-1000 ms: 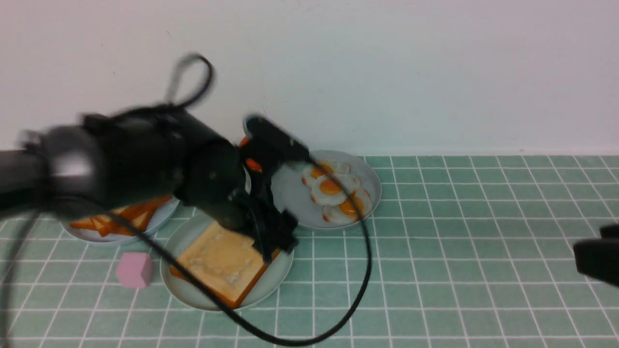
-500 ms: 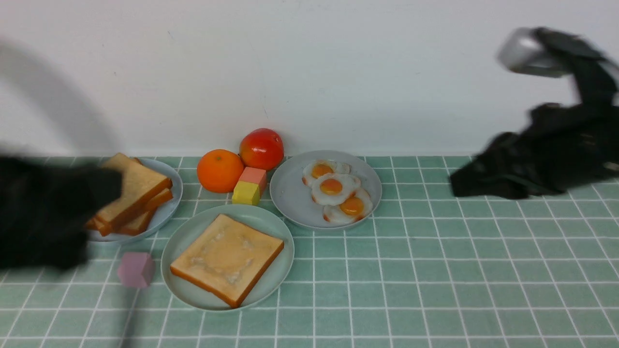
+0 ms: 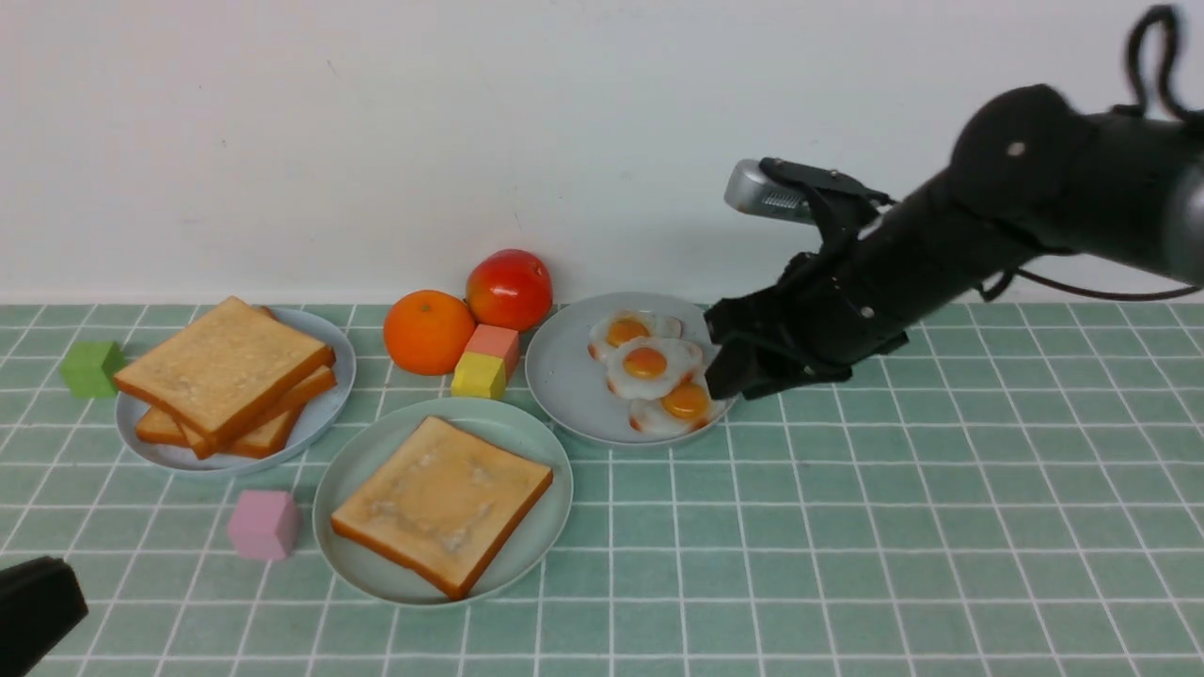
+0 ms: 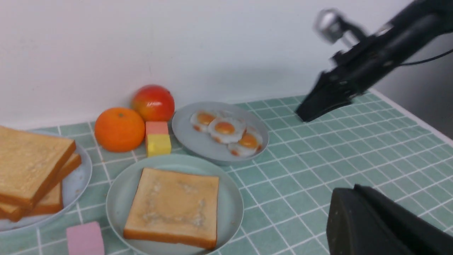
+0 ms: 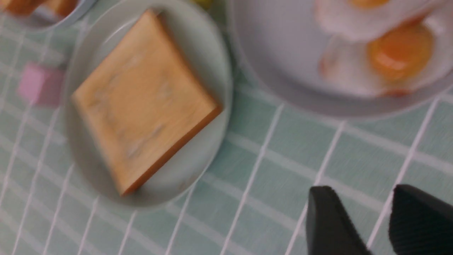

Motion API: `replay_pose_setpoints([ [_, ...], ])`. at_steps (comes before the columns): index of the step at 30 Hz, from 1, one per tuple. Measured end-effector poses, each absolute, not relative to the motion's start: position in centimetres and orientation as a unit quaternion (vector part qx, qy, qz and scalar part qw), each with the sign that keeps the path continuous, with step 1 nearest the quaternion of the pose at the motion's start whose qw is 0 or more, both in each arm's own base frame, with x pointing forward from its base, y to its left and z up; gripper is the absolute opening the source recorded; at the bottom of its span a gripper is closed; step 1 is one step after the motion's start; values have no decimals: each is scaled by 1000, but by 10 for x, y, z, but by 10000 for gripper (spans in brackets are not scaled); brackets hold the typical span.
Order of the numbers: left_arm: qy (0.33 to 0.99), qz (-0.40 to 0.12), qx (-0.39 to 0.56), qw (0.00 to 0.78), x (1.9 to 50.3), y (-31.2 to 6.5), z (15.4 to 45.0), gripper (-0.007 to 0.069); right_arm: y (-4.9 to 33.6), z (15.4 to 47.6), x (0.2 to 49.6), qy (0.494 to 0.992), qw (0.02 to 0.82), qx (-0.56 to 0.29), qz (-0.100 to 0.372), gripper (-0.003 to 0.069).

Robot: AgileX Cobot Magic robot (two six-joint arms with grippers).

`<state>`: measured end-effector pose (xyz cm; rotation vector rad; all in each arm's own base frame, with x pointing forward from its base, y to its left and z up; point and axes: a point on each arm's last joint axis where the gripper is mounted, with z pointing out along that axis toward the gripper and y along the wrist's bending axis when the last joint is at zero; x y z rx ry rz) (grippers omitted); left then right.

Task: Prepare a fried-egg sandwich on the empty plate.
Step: Use the right arm to grab a fried egg

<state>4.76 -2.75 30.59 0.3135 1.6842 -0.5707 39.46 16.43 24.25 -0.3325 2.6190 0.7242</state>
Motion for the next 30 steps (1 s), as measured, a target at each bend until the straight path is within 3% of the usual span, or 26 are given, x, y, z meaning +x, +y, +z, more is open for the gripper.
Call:
replay_pose_setpoints([
  [5, 716, -259, 136, 633, 50, -30, 311, -13, 156, 224, 439, 937, 196, -88, 274, 341],
  [19, 710, -279, 127, 634, 50, -32, 313, -13, 158, 163, 513, 927, 202, -58, 311, 347],
  [30, 710, -280, 127, 634, 50, -32, 313, -13, 158, 162, 523, 922, 229, -45, 310, 347],
])
